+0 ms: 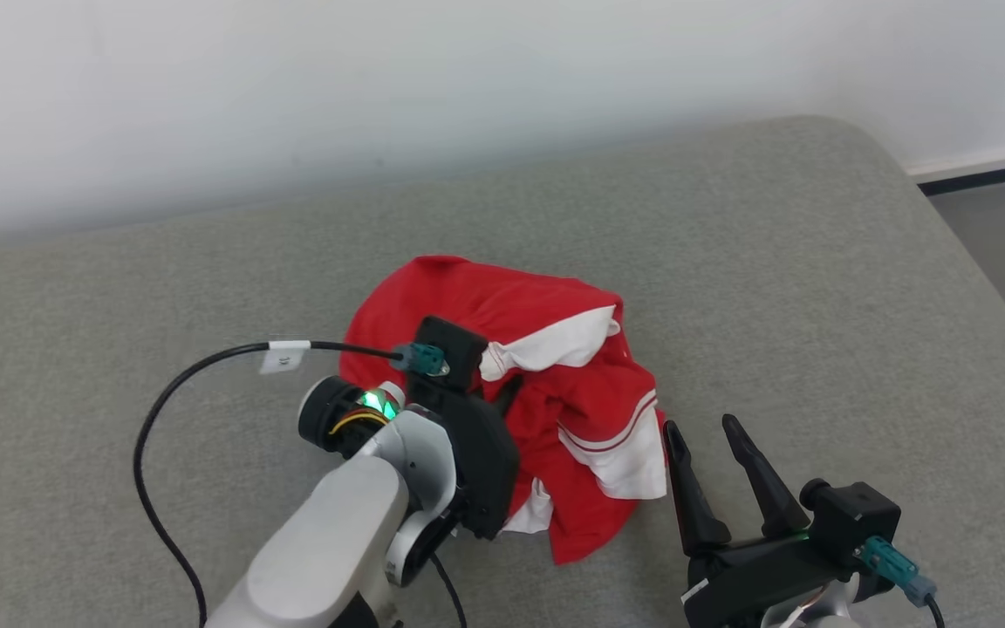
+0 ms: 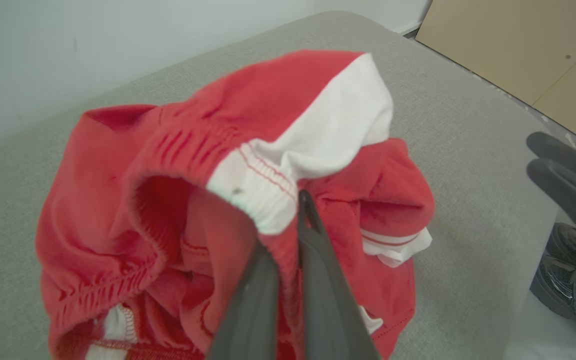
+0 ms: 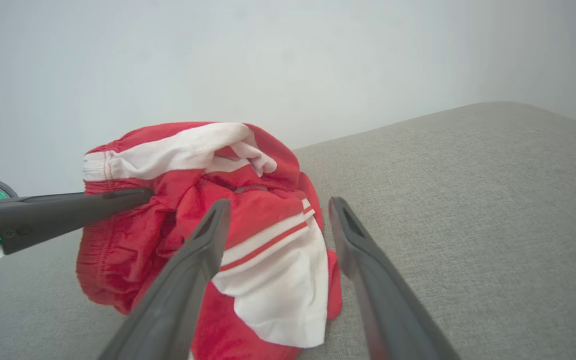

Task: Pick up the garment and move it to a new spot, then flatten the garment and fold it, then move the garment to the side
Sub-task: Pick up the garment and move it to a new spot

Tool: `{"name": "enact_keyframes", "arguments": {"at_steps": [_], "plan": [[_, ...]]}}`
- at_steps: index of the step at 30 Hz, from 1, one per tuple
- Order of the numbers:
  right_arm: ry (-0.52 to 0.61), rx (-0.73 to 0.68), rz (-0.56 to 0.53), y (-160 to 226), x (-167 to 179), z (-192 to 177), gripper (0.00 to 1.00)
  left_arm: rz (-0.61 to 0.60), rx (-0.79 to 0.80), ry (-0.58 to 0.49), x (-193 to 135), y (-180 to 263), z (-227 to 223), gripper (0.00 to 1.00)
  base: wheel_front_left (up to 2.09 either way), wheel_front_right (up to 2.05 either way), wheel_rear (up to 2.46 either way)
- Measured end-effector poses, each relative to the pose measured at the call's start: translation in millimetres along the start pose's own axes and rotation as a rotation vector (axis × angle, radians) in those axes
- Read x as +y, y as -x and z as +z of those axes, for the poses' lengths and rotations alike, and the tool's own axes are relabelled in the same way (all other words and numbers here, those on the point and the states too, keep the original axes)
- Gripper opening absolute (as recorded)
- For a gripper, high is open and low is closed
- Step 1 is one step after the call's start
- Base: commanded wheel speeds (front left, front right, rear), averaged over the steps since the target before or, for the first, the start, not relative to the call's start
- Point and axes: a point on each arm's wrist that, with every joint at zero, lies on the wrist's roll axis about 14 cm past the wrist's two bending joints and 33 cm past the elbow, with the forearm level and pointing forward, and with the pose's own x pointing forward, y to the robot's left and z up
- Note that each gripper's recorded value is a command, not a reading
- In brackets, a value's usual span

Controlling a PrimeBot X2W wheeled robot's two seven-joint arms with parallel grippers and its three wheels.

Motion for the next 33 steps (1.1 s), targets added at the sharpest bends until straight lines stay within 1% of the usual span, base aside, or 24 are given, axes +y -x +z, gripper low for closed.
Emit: {"name": "enact_keyframes", "arguments": {"at_steps": [1, 5, 8, 14, 19, 22, 26, 28, 31, 33], "plan": [[-0.001, 0.002, 0.005, -1, 2, -1, 1.0, -0.002, 0.003, 0.001, -1, 1, -2, 1.0, 0.0, 0.0, 0.0], [-0.004, 0.008, 0.03, -7, 9, -3, 1.0, 0.01, -0.003, 0.022, 2, 7, -4, 1.0, 0.0, 0.0, 0.0], [-0.008, 0.011, 0.041, -9, 13, -5, 1.0, 0.018, -0.024, 0.03, 3, 14, 2, 1.0, 0.0, 0.0, 0.0], [-0.008, 0.032, 0.057, -6, 19, -11, 1.0, 0.019, -0.1, 0.018, -3, 36, 33, 1.0, 0.0, 0.0, 0.0], [0.003, 0.032, 0.08, -4, 26, -9, 1.0, 0.045, -0.146, -0.001, 0, 57, 52, 1.0, 0.0, 0.0, 0.0], [0.008, 0.031, 0.093, -3, 30, -7, 1.0, 0.091, -0.183, -0.021, 9, 73, 66, 1.0, 0.0, 0.0, 0.0], [0.01, 0.021, 0.1, -1, 33, -2, 1.0, 0.169, -0.173, -0.037, 31, 85, 69, 1.0, 0.0, 0.0, 0.0], [0.011, 0.021, 0.095, 0, 31, -2, 1.0, 0.198, -0.147, -0.031, 41, 85, 65, 1.0, 0.0, 0.0, 0.0], [0.011, 0.02, 0.083, 1, 27, -1, 1.0, 0.245, -0.065, -0.028, 59, 80, 49, 1.0, 0.0, 0.0, 0.0], [0.011, 0.018, 0.071, 1, 23, 0, 1.0, 0.269, -0.015, 0.0, 70, 75, 35, 1.0, 0.0, 0.0, 0.0]]}}
